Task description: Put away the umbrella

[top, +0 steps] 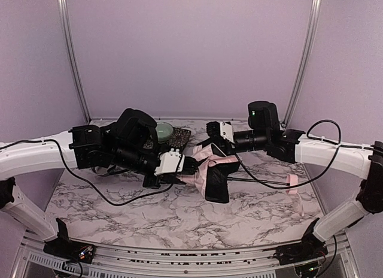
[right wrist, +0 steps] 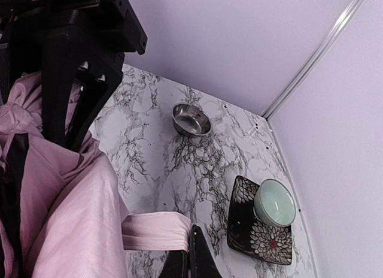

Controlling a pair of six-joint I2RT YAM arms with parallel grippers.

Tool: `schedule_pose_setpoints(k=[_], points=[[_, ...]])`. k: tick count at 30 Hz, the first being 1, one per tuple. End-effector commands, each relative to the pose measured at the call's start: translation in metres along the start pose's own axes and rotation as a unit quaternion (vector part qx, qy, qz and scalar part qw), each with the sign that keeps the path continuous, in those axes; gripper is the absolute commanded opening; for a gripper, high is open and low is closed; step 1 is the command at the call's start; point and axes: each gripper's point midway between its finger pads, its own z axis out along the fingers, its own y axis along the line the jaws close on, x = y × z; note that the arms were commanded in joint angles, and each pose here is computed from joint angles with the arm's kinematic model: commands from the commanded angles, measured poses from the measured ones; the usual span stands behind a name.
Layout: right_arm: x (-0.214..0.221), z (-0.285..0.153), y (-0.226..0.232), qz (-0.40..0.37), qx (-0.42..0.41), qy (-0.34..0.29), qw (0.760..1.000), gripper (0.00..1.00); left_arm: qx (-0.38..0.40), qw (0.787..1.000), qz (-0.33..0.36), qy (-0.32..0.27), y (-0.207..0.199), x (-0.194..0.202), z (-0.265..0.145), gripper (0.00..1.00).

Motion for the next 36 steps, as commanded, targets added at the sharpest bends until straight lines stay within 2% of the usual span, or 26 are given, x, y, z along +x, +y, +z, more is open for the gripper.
schedule_pose_setpoints(k=[1, 4, 7, 10, 14, 19, 22, 26, 28, 36], points=[[-0.075, -0.041, -0.102, -0.101, 0.171, -0.081, 0.977, 0.00, 0.178, 0.981, -0.016, 0.079, -0.087, 0.043, 0.020, 0.00], [-0.085, -0.032, -0.087, -0.123, 0.163, -0.092, 0.975, 0.00, 0.203, 0.972, -0.016, 0.114, -0.109, 0.077, 0.039, 0.00], [-0.088, -0.023, -0.056, -0.142, 0.156, -0.104, 0.972, 0.00, 0.210, 0.969, -0.035, 0.125, -0.116, 0.098, 0.056, 0.00], [-0.074, -0.026, -0.021, -0.129, 0.139, -0.130, 0.973, 0.00, 0.207, 0.968, -0.084, 0.118, -0.107, 0.112, 0.068, 0.00], [-0.039, -0.026, 0.019, -0.092, 0.135, -0.136, 0.977, 0.00, 0.184, 0.970, -0.129, 0.096, -0.094, 0.124, 0.079, 0.00], [-0.030, -0.001, 0.068, -0.071, 0.099, -0.161, 0.979, 0.00, 0.210, 0.962, -0.159, 0.076, -0.097, 0.129, 0.097, 0.00], [-0.022, 0.014, 0.074, -0.069, 0.110, -0.155, 0.979, 0.00, 0.239, 0.956, -0.158, 0.060, -0.106, 0.125, 0.104, 0.00], [-0.008, 0.019, 0.051, -0.064, 0.158, -0.125, 0.977, 0.00, 0.254, 0.958, -0.123, 0.050, -0.118, 0.122, 0.101, 0.00], [-0.011, 0.020, 0.055, -0.076, 0.142, -0.130, 0.978, 0.00, 0.244, 0.957, -0.138, 0.069, -0.114, 0.131, 0.104, 0.00], [-0.015, 0.032, 0.114, -0.096, 0.050, -0.146, 0.983, 0.00, 0.236, 0.949, -0.193, 0.082, -0.092, 0.150, 0.125, 0.00]])
